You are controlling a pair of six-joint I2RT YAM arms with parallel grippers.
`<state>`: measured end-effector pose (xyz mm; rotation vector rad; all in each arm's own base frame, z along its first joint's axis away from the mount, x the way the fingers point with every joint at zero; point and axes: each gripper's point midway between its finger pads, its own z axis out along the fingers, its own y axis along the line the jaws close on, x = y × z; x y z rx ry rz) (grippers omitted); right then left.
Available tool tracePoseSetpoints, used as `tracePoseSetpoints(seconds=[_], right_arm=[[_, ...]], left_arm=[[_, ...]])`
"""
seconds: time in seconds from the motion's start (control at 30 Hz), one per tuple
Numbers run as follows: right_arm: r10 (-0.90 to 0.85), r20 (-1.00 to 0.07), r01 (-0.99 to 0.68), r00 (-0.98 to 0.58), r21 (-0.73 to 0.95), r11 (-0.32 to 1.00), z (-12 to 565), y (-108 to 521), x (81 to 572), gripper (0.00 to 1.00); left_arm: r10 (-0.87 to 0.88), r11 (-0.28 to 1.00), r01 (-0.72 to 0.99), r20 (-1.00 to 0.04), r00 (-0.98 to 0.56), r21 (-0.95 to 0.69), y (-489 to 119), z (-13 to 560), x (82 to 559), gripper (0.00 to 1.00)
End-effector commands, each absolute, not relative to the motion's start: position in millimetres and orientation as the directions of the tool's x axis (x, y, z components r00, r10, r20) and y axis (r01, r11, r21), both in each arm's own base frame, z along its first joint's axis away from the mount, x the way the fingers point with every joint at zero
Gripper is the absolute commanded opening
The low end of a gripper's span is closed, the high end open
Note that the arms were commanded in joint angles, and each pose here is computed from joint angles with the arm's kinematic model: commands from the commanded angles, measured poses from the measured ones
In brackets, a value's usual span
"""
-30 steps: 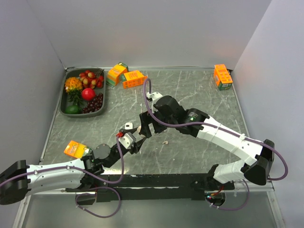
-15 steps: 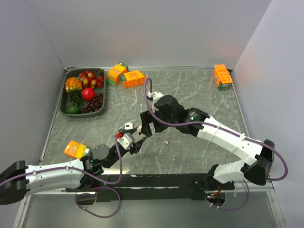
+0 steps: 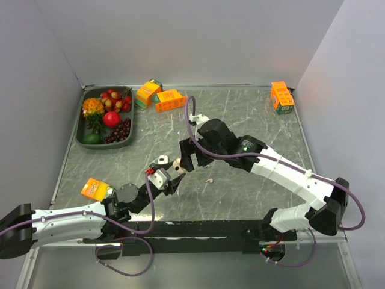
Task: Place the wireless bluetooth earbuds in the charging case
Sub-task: Open the charging case.
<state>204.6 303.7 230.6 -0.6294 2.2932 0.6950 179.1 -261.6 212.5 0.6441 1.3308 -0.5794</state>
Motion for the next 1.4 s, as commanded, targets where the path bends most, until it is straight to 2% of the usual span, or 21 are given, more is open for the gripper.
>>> tracePoseSetpoints(seconds=[0.0,0.43,0.67,0.87,1.0,1.17,1.3,1.37], right_arm=[[-0.199,-0.737,-0.578,-0.646,0.302,0.758,251.0,291.7,211.1,0.93],[-0.184,-0.738,-0.561,-0.649,0.302,0.771,249.1,284.6,214.5,0.94],[-0.087,-0.772,-0.637,-0.630,0.449,0.626,282.3,304.0,197.5,0.94],[-0.017,-0.704,-0.613,-0.710,0.606,0.506,283.5,318.2,189.2,0.94],[-0.030,-0.682,-0.597,-0.731,0.617,0.514,276.7,324.3,192.9,0.89],[-0.030,-0.673,-0.587,-0.739,0.622,0.517,271.3,327.3,197.9,0.80],[-0.035,-0.665,-0.580,-0.746,0.622,0.526,266.0,327.0,201.0,0.69],[-0.033,-0.660,-0.571,-0.751,0.623,0.535,262.3,325.4,203.4,0.67]], left_arm=[[-0.038,0.708,0.700,-0.984,0.174,0.096,-258.2,220.5,178.7,0.01],[-0.045,0.714,0.695,-0.984,0.172,0.089,-255.5,220.7,178.4,0.01],[-0.090,0.727,0.684,-0.979,0.181,0.059,-252.1,226.1,179.4,0.01],[-0.114,0.723,0.689,-0.975,0.191,0.051,-255.9,233.3,179.6,0.01],[-0.122,0.712,0.700,-0.973,0.198,0.053,-259.7,237.8,178.0,0.01],[-0.131,0.701,0.711,-0.970,0.204,0.055,-263.1,243.4,176.5,0.01],[-0.148,0.695,0.717,-0.968,0.202,0.043,-263.6,247.6,175.0,0.01],[-0.154,0.695,0.718,-0.968,0.198,0.036,-263.2,248.5,174.8,0.01]])
